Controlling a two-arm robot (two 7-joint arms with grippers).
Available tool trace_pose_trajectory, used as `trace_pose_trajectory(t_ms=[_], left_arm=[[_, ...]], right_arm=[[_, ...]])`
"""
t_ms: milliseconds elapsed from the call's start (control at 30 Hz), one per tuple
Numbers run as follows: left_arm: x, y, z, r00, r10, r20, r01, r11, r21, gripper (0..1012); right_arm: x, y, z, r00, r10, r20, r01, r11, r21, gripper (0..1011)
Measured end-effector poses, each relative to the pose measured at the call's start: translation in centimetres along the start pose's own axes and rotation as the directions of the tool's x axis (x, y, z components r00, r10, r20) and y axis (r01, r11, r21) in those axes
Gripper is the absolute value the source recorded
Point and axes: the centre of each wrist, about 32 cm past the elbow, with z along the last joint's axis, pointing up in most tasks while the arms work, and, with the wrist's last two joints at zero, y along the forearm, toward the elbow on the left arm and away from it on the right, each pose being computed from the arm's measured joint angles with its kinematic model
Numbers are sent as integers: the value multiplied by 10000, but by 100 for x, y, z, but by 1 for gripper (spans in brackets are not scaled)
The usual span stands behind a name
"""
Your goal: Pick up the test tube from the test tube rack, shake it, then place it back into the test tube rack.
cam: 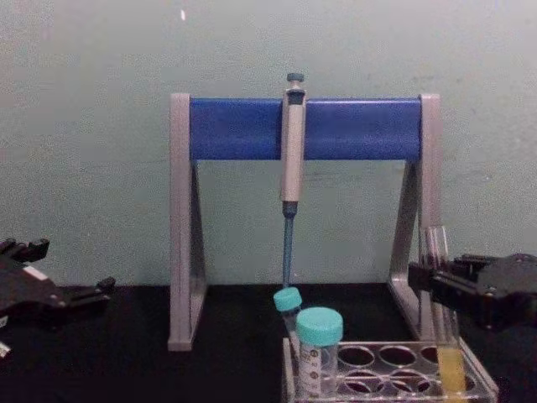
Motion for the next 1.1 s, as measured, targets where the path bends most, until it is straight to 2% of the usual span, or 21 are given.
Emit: trace_pose_trajectory(t_ms=[367,500,767,1100], left_arm=[[0,0,0,10000,0,1,0,10000,0,1001],[0,0,0,10000,0,1,0,10000,1,1001],[0,0,0,10000,1,1,-1,10000,0,1001],[0,0,0,10000,1,0,-1,10000,-1,1001]], right_arm=[[2,-3,-1,10000,9,2,-9,10000,6,238],[2,-11,-5,10000,80,45,-81,9998,198,238],[-6,-47,17,9998,153,144,-167,9951,970,238],[-26,-108,86,9992,144,386,-220,9781,2068,237]])
